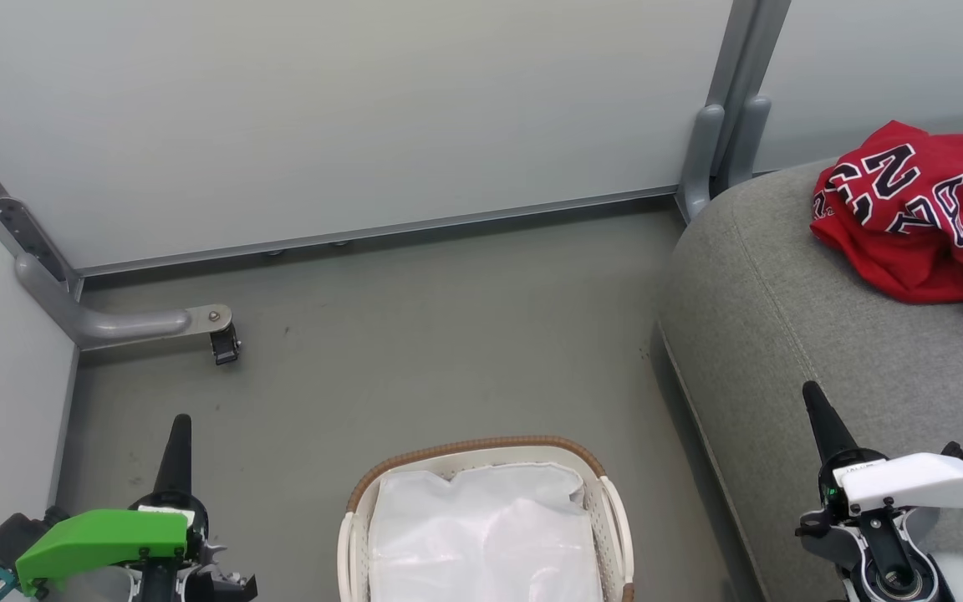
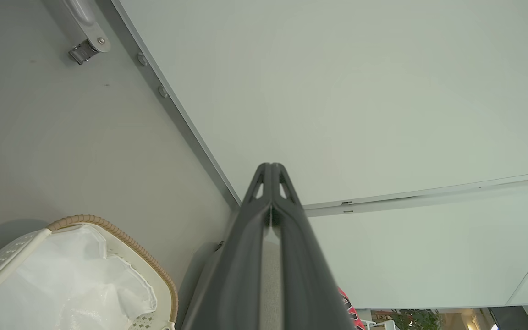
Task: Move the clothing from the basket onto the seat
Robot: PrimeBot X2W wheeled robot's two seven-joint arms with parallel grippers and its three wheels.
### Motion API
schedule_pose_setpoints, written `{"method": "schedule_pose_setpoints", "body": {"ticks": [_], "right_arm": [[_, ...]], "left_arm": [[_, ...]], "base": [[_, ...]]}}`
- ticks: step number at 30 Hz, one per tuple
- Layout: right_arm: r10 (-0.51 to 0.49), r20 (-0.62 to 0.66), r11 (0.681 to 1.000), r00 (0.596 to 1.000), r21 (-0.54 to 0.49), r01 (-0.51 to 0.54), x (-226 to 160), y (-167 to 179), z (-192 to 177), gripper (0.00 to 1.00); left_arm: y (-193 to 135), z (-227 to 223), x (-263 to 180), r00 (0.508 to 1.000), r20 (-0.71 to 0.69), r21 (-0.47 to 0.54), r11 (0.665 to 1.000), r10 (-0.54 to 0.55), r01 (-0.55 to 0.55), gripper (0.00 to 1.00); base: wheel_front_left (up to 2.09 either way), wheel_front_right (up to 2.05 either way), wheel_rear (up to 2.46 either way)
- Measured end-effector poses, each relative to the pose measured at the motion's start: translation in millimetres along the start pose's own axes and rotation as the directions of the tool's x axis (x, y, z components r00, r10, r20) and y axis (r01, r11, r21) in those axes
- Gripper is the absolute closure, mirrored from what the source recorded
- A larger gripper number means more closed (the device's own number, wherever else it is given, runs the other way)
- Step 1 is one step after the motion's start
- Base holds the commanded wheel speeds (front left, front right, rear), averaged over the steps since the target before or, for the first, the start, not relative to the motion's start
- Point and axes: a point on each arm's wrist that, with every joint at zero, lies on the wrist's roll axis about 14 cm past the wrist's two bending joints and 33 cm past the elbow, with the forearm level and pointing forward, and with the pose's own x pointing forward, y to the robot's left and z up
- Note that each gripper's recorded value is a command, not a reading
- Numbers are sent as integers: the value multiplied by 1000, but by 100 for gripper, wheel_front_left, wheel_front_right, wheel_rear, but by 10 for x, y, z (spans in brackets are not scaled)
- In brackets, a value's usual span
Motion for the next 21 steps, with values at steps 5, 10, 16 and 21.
{"method": "schedule_pose_setpoints", "body": {"ticks": [5,10,16,21], "right_arm": [[4,3,999,1000,41,-4,-4,10,22,100],[9,5,997,1000,82,-9,-10,21,43,100],[15,8,992,1000,125,-16,-16,36,68,100],[22,12,987,1000,161,-23,-21,50,89,100]], "left_arm": [[-28,10,10,1000,-1,-39,999,-10,10,100],[-63,16,21,1000,-4,-78,997,-23,22,100],[-92,23,27,999,-5,-117,993,-33,33,100],[-122,26,35,999,-7,-151,988,-44,42,100]], "base": [[0,0,0],[0,0,0],[0,0,0],[0,0,0]]}}
